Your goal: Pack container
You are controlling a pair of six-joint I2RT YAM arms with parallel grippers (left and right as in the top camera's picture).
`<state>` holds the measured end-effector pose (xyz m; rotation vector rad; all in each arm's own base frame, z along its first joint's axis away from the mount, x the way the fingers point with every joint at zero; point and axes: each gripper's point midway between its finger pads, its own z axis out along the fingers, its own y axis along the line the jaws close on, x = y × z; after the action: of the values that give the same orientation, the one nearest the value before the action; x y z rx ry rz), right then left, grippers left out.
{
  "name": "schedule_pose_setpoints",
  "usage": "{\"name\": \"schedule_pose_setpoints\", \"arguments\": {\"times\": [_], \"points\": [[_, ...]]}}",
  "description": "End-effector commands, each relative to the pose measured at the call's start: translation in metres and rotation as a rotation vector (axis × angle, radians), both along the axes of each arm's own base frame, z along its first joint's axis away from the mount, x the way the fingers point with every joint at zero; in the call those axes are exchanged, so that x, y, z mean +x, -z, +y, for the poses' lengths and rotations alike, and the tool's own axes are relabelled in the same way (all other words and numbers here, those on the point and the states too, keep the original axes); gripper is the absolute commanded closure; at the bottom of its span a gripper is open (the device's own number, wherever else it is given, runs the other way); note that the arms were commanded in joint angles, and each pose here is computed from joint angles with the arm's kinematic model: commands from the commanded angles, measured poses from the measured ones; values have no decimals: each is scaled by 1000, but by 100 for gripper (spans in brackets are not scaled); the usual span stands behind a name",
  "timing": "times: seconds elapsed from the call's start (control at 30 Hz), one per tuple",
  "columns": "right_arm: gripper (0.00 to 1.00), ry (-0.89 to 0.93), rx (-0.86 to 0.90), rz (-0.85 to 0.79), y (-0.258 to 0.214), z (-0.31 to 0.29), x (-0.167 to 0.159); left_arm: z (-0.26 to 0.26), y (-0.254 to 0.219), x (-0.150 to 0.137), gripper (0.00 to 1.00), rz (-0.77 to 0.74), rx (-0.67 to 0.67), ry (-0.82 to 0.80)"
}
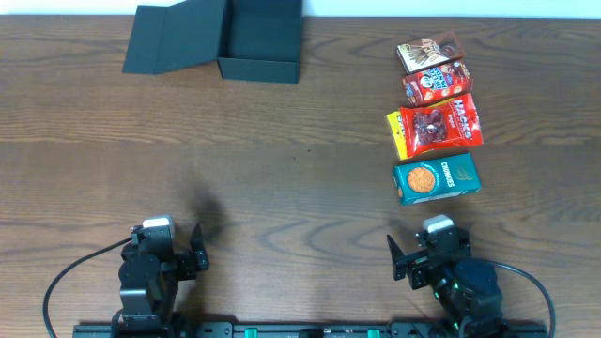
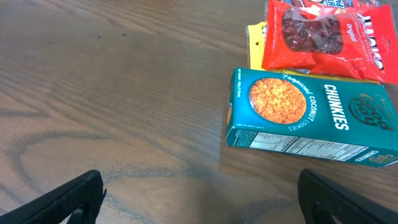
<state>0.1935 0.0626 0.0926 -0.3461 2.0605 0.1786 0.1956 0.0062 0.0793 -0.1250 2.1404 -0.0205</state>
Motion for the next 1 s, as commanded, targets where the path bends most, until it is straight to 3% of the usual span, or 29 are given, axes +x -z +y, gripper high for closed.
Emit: {"name": "schedule_pose_setpoints", "arguments": {"times": [0.0,0.8,0.97], "points": [[1,-9,-14,-2,3,0,0,2,2,0,5,0,9,-8],[1,-9,-14,-2,3,0,0,5,0,1,5,-8,17,-24],[1,-9,-14,-2,3,0,0,-8,-3,3,5,-22,-190,-61]]}}
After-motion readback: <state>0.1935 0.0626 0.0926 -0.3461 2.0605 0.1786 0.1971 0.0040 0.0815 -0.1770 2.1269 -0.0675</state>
